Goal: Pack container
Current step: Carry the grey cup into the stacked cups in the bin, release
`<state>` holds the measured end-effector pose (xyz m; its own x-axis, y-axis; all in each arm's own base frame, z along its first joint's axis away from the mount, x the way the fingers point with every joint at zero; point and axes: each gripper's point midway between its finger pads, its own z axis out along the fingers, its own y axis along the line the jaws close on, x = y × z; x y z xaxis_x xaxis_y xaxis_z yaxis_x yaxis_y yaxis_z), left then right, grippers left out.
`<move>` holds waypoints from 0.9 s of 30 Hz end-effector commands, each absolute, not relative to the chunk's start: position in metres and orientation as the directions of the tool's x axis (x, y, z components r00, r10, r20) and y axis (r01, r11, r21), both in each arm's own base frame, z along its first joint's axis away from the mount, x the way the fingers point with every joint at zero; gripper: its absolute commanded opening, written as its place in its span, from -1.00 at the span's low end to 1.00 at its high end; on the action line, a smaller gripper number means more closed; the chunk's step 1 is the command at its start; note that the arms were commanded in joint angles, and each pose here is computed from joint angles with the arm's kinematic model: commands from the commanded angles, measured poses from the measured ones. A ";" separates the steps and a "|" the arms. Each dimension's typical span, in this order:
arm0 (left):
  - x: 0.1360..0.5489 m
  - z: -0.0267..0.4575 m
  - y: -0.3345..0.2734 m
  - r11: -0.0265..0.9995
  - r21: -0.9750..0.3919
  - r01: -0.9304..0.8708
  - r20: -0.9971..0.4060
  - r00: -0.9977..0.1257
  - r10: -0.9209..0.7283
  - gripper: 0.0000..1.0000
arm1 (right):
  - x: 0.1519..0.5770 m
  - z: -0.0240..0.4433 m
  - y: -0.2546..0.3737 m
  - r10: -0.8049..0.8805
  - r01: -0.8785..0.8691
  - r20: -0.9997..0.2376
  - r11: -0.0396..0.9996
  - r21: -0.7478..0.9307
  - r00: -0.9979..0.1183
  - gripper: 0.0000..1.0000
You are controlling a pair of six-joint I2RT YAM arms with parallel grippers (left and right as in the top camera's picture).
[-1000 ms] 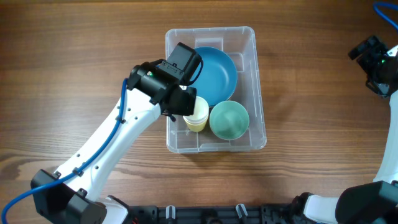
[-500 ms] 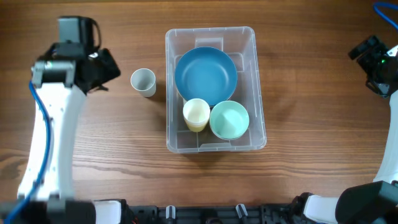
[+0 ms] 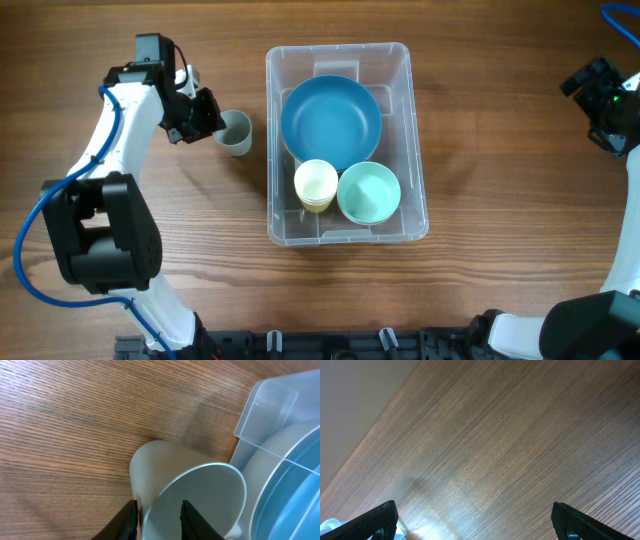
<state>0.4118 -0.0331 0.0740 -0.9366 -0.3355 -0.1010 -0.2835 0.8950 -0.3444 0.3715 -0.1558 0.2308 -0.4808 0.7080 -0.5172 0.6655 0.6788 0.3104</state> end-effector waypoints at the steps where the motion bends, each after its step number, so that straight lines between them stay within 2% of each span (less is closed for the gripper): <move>1: 0.407 0.063 -0.036 0.914 -0.313 -0.258 -0.081 -0.952 -0.297 -0.92 | 0.374 0.231 -0.156 0.710 0.667 -0.517 0.676 0.312 -0.479 0.99; 9: 0.400 0.093 -0.028 0.917 -0.301 -0.262 -0.124 -0.943 -0.310 -0.92 | 0.374 0.231 -0.156 0.710 0.667 -0.517 0.677 0.312 -0.479 0.99; 16: 0.375 0.181 -0.031 0.928 -0.313 -0.201 -0.292 -0.910 -0.295 -0.92 | 0.374 0.231 -0.156 0.710 0.667 -0.517 0.676 0.312 -0.479 0.99; 22: 0.327 0.239 -0.082 0.949 -0.314 -0.020 -0.398 -0.905 -0.150 -0.92 | 0.374 0.231 -0.156 0.710 0.667 -0.517 0.676 0.312 -0.479 1.00; 27: 0.294 0.245 -0.119 0.972 -0.202 0.118 -0.419 -0.908 0.023 -0.92 | 0.374 0.231 -0.156 0.710 0.667 -0.516 0.676 0.312 -0.478 0.99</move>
<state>0.3050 -0.1082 0.2456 -0.9111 -0.0700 -0.4062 0.0576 0.9542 -0.2935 0.3715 -0.1558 0.2308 -0.4808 0.7080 -0.5172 0.6655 0.6788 0.3104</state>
